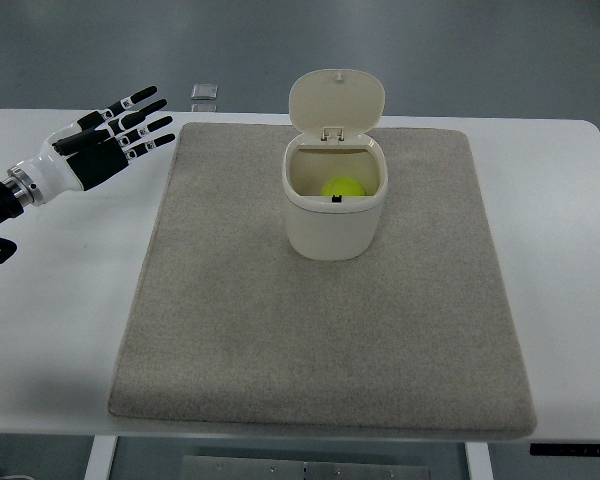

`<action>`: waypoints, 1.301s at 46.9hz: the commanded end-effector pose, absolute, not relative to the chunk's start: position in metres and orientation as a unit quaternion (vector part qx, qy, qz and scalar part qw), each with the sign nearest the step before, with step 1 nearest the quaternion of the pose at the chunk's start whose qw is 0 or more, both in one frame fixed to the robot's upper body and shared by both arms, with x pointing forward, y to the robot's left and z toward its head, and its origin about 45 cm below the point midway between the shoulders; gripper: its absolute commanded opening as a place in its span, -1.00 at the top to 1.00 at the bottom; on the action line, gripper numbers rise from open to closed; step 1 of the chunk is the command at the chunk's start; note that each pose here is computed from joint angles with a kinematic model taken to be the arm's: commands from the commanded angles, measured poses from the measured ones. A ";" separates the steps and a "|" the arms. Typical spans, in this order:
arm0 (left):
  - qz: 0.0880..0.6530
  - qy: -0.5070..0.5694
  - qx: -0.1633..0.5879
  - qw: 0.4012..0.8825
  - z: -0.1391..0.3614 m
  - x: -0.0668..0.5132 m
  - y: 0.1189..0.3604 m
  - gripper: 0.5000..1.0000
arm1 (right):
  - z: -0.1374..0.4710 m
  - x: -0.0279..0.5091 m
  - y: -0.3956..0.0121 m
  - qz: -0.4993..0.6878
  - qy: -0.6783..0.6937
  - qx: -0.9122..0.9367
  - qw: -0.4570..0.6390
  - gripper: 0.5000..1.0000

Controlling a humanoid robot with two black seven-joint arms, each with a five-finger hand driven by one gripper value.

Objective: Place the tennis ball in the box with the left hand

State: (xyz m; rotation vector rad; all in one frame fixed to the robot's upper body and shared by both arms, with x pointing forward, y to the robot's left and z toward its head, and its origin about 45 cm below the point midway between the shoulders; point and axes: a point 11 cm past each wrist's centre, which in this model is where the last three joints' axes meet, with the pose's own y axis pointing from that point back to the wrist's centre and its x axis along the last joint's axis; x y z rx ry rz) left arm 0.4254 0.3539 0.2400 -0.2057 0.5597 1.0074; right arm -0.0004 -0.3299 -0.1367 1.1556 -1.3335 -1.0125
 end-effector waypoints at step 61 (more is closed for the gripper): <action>0.482 0.256 -0.135 0.827 0.258 0.433 0.361 -0.98 | -0.137 0.000 -0.324 -0.432 -0.555 0.486 0.518 -0.60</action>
